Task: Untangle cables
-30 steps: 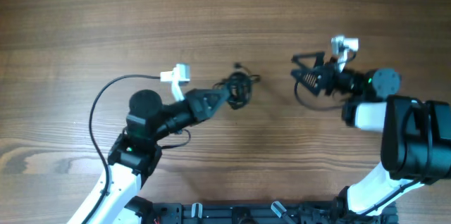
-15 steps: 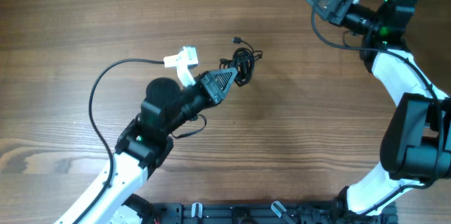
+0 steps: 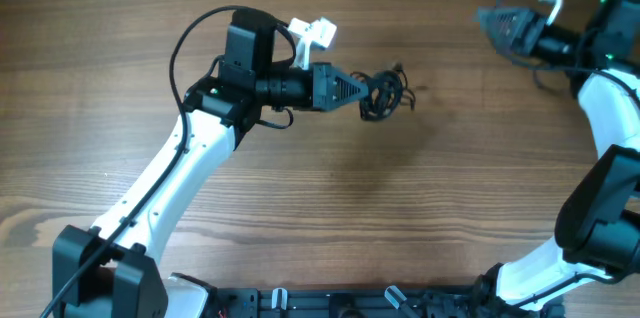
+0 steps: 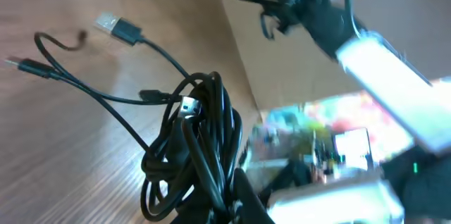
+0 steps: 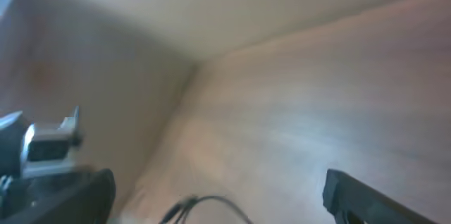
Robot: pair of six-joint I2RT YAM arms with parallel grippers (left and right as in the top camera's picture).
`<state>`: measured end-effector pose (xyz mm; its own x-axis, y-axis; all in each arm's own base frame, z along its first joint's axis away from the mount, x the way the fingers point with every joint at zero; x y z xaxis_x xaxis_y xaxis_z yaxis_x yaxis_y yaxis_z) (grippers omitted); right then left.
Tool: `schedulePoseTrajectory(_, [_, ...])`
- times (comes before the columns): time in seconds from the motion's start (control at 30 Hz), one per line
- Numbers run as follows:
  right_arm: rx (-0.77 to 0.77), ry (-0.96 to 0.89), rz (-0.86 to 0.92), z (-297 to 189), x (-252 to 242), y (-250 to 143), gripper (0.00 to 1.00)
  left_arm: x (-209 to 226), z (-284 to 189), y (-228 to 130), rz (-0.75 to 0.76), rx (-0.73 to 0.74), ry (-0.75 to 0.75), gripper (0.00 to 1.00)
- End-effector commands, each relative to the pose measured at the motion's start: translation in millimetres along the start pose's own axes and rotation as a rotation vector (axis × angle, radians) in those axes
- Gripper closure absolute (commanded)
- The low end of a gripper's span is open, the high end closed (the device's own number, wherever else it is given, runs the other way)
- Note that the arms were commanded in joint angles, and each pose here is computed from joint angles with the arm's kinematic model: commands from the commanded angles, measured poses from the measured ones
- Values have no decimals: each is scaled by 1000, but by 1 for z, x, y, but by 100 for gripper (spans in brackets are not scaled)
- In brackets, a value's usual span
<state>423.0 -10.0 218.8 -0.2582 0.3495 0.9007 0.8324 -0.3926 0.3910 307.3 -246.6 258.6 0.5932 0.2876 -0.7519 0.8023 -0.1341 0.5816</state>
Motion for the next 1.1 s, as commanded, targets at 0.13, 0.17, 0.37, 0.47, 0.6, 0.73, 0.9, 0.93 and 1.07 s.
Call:
schedulePoseTrajectory(0.13, [292,193,-243,69,33,-95,24,-36,3,-14,198,88,-236,96])
schedulePoseTrajectory(0.17, [320,193,-252,78,36,-102,27,-35,3,-15,186,93,-234,96])
schedulePoseTrajectory(0.37, [389,62,-287,100,27,-120,31,-1,4,-29,65,128,0,96])
schedulePoseTrajectory(0.47, [374,-23,-272,96,15,-114,23,19,-2,-35,18,142,140,96])
schedulePoseTrajectory(0.6, [364,90,-284,95,29,-113,25,24,-4,-40,136,171,161,96])
schedulePoseTrajectory(0.73, [391,135,-366,96,32,-123,23,24,-4,-41,159,176,159,96])
schedulePoseTrajectory(0.9, [422,233,-516,87,39,-143,14,24,-4,-44,195,191,150,96])
schedulePoseTrajectory(0.93, [431,246,-527,87,41,-147,14,23,-4,-44,195,190,144,96])
schedulePoseTrajectory(1.07, [487,281,-553,100,50,-165,19,22,-4,-44,194,192,142,96])
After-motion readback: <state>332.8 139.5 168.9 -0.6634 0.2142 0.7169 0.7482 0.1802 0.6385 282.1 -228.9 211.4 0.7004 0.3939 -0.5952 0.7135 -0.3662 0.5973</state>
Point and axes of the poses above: each gripper's point midway between its finger pads, its own z axis out along the fingers, its own x axis along the line the jaws close on, y = z × x, the point moved 4 cm from there along -z, back along the fingers, and after that the axes turned 13 degrees about z, right-handed, at the moved point
